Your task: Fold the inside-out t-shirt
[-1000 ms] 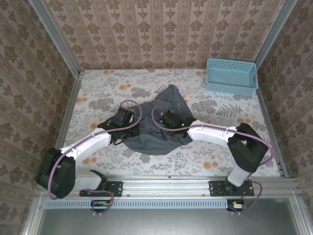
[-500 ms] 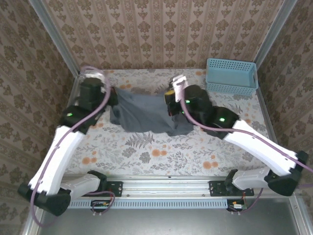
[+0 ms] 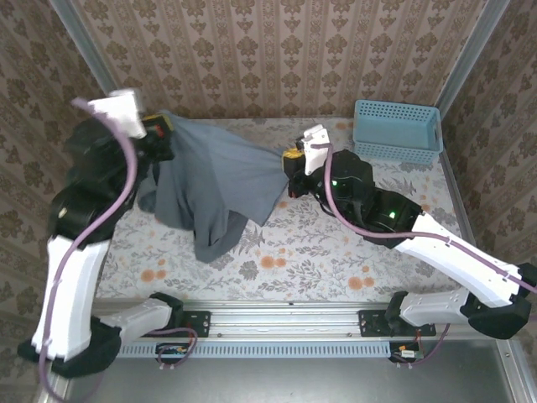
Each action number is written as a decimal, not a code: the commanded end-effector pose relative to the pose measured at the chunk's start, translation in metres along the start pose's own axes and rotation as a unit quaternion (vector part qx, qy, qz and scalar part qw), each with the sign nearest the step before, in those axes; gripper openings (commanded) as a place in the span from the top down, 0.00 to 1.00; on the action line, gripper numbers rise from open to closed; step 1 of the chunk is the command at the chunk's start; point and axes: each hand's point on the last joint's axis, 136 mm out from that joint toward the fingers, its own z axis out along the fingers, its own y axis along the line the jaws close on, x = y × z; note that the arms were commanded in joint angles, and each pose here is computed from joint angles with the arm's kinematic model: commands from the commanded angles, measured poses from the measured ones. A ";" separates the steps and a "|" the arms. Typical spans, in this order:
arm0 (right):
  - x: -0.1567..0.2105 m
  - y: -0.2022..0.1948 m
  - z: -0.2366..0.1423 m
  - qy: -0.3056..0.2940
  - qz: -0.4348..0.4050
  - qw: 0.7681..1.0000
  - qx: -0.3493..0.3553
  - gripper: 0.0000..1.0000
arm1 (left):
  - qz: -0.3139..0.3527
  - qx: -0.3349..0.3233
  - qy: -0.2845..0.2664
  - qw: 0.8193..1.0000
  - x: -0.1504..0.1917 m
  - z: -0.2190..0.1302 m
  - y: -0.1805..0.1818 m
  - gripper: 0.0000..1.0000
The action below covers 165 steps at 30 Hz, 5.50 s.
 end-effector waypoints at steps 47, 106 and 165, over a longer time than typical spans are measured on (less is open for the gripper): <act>0.294 0.014 0.241 0.371 0.041 0.928 -0.008 0.43 | -0.245 -0.129 0.372 0.886 0.359 0.109 0.158 0.26; 0.219 -0.124 0.028 0.255 0.088 0.950 0.159 1.00 | -0.118 -0.092 0.358 0.921 0.279 0.255 0.068 1.00; 0.317 -0.102 0.013 0.317 0.101 0.937 0.108 1.00 | 0.089 0.017 0.396 0.914 0.422 0.139 -0.062 0.52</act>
